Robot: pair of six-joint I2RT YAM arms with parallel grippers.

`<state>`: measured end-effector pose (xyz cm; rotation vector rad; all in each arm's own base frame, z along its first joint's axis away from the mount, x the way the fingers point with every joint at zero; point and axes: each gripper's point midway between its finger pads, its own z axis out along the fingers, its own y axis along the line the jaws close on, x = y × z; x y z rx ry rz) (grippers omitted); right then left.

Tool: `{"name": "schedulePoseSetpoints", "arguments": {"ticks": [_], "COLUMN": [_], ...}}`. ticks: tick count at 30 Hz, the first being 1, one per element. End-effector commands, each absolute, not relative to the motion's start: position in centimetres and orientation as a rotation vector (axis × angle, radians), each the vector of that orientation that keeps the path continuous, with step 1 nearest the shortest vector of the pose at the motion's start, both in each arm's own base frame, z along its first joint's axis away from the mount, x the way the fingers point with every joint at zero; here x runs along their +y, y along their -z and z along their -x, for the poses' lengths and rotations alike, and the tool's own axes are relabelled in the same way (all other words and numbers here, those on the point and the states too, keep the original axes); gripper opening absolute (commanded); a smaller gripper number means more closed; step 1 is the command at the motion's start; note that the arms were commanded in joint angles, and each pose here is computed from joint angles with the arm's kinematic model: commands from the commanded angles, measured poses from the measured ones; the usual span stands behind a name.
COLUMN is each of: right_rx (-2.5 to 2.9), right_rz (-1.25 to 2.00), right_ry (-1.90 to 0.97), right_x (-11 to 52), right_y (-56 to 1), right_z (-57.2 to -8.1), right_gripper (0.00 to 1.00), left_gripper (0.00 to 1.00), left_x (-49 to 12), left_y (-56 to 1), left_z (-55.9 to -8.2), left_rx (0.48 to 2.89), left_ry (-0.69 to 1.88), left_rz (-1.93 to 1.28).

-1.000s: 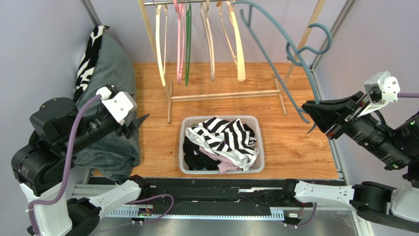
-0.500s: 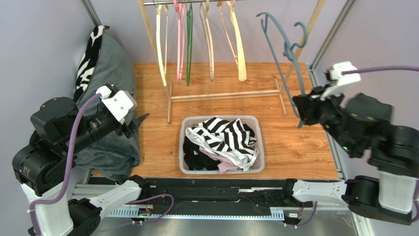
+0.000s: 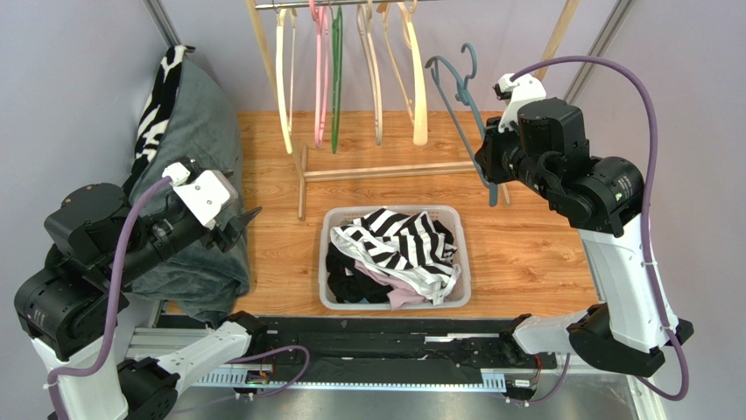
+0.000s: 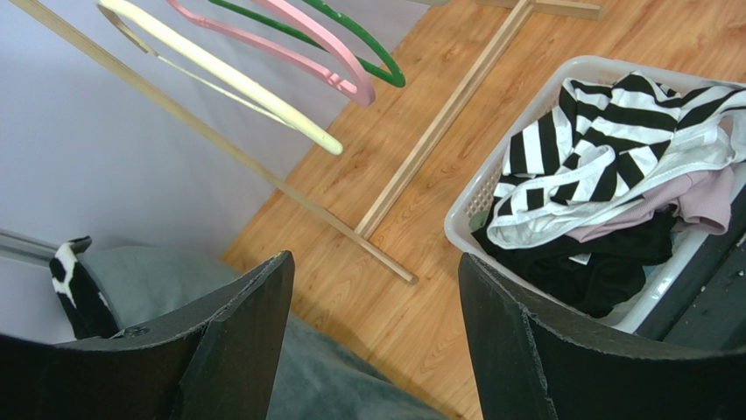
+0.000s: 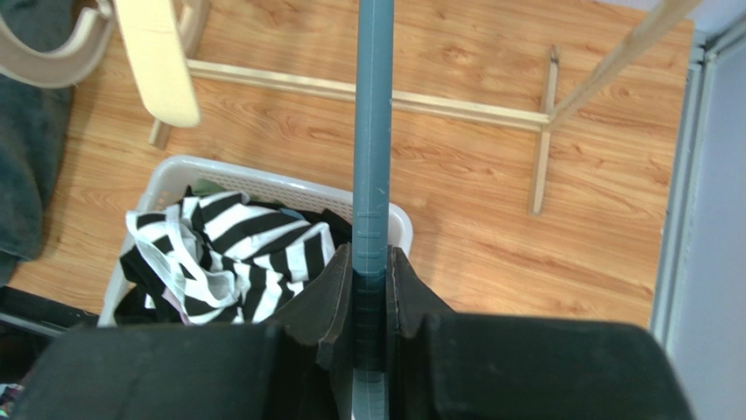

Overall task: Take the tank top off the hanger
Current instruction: Place the hanger at the clothesline.

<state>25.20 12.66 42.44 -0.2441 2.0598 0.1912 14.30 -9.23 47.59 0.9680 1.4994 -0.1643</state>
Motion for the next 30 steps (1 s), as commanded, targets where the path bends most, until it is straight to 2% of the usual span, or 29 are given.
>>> {"name": "schedulePoseSetpoints", "arguments": {"ticks": [1,5,11,21,30], "right_rx": [1.930,1.868,1.862,1.785,1.798], "right_rz": [0.212,0.169,0.129,0.096,0.082], "right_ry": [-0.313,-0.347,-0.444,-0.500,-0.533], "right_x": [14.1,14.0,15.1,14.8,14.5], "right_y": [-45.7,-48.5,-49.4,-51.9,-51.2], "right_z": [-26.6,-28.0,-31.6,-33.6,-35.9], "right_gripper": [0.00,0.00,0.00,0.00,0.00], "left_gripper": [0.77,0.77,0.77,0.77,0.77], "left_x": [-9.7,-9.8,-9.9,-9.8,-9.7], "left_y": [-47.5,-47.2,-47.1,-46.7,-46.8], "left_z": [-14.6,-14.7,-14.3,-14.1,-14.1], "left_rx": [1.506,1.511,1.511,1.511,1.512], "left_ry": [0.190,0.196,0.208,0.208,0.202], "left_rz": [-0.950,-0.961,-0.973,-0.983,-0.983]}}
